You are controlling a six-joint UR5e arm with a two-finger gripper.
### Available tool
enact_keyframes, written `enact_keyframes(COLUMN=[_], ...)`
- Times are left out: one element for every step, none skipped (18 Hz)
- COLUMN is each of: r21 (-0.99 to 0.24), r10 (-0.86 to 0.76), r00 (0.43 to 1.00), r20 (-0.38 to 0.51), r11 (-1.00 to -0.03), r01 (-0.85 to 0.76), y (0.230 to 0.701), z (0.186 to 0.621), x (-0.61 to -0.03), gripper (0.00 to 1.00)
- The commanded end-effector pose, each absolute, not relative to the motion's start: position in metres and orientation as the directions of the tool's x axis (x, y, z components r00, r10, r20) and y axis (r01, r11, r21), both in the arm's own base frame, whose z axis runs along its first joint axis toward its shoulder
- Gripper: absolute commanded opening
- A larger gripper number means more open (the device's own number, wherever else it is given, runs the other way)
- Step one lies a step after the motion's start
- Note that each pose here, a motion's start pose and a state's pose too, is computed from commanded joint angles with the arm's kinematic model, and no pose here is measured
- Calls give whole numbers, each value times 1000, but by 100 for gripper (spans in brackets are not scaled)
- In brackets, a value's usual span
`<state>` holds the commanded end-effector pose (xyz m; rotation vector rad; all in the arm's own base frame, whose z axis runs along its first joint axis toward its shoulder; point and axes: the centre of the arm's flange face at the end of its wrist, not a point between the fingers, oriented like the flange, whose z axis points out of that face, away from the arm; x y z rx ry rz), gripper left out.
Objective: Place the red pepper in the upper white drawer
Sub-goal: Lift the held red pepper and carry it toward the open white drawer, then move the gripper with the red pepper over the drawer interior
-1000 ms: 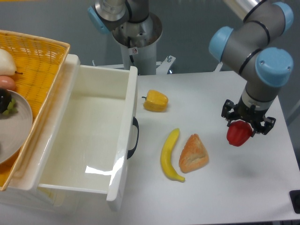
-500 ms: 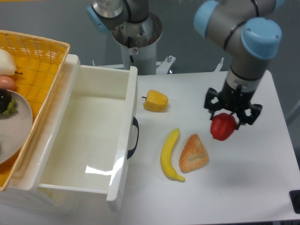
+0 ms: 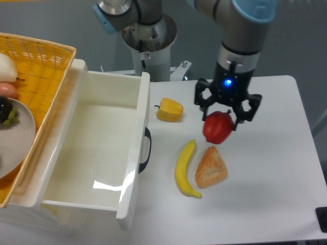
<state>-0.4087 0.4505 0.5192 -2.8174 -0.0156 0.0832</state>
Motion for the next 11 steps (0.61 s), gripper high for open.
enact_keyframes(r21=[-330, -343, -349, -353, -352, -350, -350, -349, -345, -344, -343], r10=[12, 8, 0, -16, -30, -38, -60, -83, -103, -122, -147], r00=[998, 999, 999, 998, 998, 998, 997, 996, 994, 992, 988], r20=[-56, -52, -49, -55, -54, -49, -42, -41, -39, -40, -44], r11=[-944, -939, -937, -935, -935, -935, -934, -933, -932, -930, -927], r01=[-7, -10, -17, -35, -47, -53, -71, -92, -110, -128, -153], y=[454, 457, 461, 466, 470, 472, 478, 485, 491, 496, 500], z=[525, 529, 531, 535, 534, 531, 528, 526, 522, 520, 519], x=[-399, -391, -385, -374, -366, -363, -353, -344, -337, -330, -326], gripper=[25, 25, 25, 25, 25, 25, 25, 25, 25, 25, 25])
